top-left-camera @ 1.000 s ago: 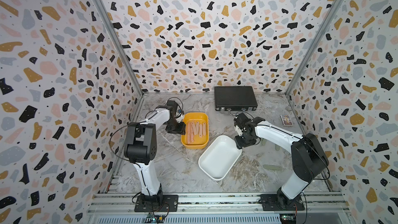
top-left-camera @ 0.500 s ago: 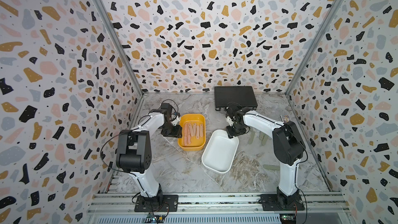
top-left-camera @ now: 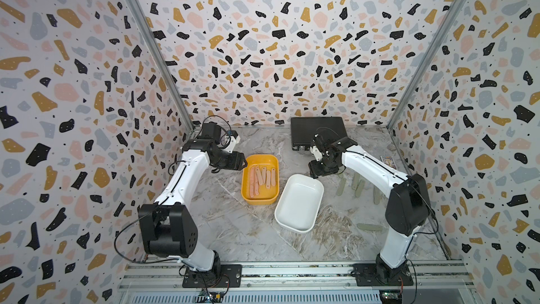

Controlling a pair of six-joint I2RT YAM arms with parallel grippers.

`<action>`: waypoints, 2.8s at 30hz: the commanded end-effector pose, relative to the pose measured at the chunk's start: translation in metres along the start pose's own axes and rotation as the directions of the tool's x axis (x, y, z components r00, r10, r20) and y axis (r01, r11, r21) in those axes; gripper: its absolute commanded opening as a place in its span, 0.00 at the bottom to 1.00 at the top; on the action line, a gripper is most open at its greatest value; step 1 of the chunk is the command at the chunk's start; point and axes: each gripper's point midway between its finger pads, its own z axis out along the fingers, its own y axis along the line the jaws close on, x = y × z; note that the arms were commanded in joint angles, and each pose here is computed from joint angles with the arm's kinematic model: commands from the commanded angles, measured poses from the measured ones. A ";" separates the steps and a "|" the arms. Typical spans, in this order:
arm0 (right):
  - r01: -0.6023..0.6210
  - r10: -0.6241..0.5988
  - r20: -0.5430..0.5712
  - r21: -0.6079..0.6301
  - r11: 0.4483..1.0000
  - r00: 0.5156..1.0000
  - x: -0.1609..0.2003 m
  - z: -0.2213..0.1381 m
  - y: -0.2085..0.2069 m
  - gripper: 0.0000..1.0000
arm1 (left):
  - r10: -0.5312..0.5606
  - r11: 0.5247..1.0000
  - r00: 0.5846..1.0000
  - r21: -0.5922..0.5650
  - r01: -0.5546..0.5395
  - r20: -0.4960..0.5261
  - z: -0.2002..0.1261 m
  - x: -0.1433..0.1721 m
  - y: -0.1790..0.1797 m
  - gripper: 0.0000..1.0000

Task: Place the fruit knives into the storage box by color
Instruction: Move the storage box to the center of the board.

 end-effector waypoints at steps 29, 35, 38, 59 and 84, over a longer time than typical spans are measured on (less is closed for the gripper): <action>-0.064 0.069 -0.188 0.033 0.997 0.980 0.086 0.063 0.012 0.52 | 0.089 0.885 0.992 0.449 -0.120 0.090 -0.001 0.027 -0.117 0.82; -0.059 0.071 -0.176 0.070 0.996 0.982 0.071 0.066 -0.002 0.39 | 0.088 0.883 0.992 0.454 -0.121 0.095 -0.002 0.027 -0.119 0.83; -0.069 0.082 -0.173 0.078 0.995 0.982 0.063 0.067 -0.011 0.34 | 0.085 0.880 0.992 0.459 -0.118 0.092 -0.002 0.027 -0.119 0.83; -0.100 0.108 -0.133 0.068 0.993 0.985 -0.015 0.081 -0.029 0.09 | 0.097 0.892 0.992 0.437 -0.121 0.076 -0.001 0.012 -0.116 0.83; -0.118 0.115 0.039 0.082 0.990 0.993 -0.018 -0.004 -0.048 0.60 | 0.065 0.838 0.994 0.535 -0.103 0.089 0.009 0.023 -0.128 0.86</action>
